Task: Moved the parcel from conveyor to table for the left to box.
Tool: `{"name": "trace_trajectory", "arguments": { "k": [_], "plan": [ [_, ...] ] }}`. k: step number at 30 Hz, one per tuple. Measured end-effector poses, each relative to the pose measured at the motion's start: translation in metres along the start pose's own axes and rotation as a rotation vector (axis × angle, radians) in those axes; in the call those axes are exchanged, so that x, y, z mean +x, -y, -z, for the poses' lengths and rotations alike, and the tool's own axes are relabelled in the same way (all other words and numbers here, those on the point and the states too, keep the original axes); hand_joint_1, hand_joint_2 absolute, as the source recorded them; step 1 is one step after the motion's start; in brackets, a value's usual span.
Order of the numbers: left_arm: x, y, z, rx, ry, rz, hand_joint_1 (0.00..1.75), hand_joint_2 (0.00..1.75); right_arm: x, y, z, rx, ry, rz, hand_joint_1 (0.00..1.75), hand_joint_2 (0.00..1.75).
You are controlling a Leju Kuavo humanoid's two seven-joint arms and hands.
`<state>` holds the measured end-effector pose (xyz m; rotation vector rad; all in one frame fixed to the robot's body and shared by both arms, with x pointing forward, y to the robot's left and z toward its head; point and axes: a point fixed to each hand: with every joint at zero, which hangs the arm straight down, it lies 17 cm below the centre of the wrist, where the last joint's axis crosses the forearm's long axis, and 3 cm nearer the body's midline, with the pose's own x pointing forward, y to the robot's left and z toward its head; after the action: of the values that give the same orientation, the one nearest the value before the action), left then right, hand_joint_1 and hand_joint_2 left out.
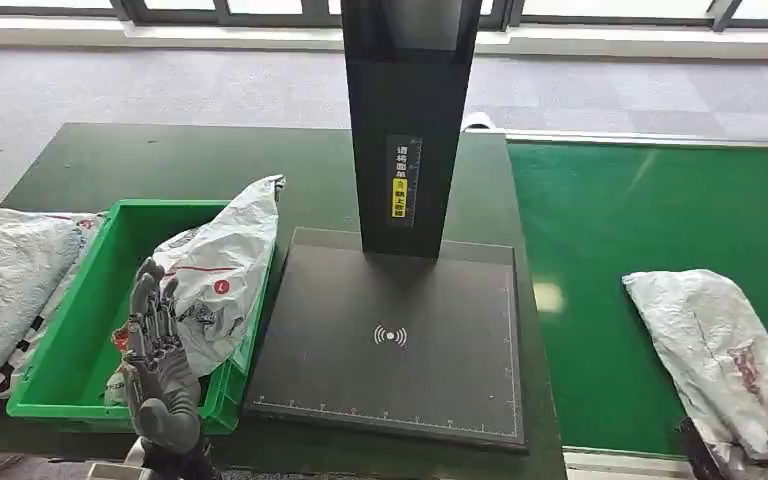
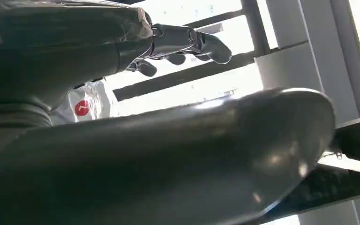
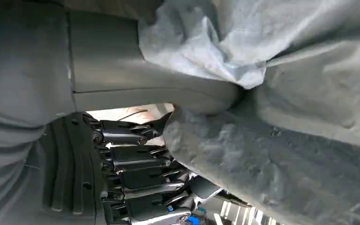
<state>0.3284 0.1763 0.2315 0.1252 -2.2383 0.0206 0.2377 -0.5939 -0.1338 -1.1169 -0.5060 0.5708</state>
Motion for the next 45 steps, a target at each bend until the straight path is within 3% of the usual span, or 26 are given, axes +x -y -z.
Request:
{"name": "trace_trajectory", "arguments": {
  "k": [9, 10, 21, 30, 34, 37, 45],
  "plan": [
    [0.0, 0.0, 0.0, 0.0, 0.0, 0.0, 0.0, 0.0, 0.003, 0.001, 0.001, -0.001, 0.002, 0.004, 0.93, 1.75],
    [0.0, 0.0, 0.0, 0.0, 0.0, 0.0, 0.0, 0.0, 0.003, 0.001, 0.001, -0.001, 0.002, 0.004, 1.75, 1.75],
    [0.0, 0.001, -0.001, -0.007, 0.0, 0.002, 0.0, 0.0, 0.023, -0.015, -0.002, 0.079, 0.058, 0.049, 1.75, 1.75],
    [0.004, 0.002, -0.004, -0.01, 0.001, 0.004, 0.0, 0.0, 0.041, -0.012, -0.006, 0.039, 0.125, 0.135, 1.75, 1.75],
    [0.01, 0.0, 0.0, 0.008, 0.013, 0.004, 0.0, 0.0, 0.097, 0.045, -0.026, -0.199, 0.382, 0.493, 1.75, 1.75],
    [0.01, -0.001, 0.002, 0.022, 0.016, 0.003, 0.0, 0.0, 0.118, 0.09, -0.053, -0.358, 0.45, 0.692, 1.75, 1.75],
    [0.011, -0.005, 0.004, 0.041, 0.018, 0.006, 0.0, 0.0, 0.187, 0.14, -0.122, -0.465, 0.695, 0.774, 1.75, 1.75]
  ]
}}
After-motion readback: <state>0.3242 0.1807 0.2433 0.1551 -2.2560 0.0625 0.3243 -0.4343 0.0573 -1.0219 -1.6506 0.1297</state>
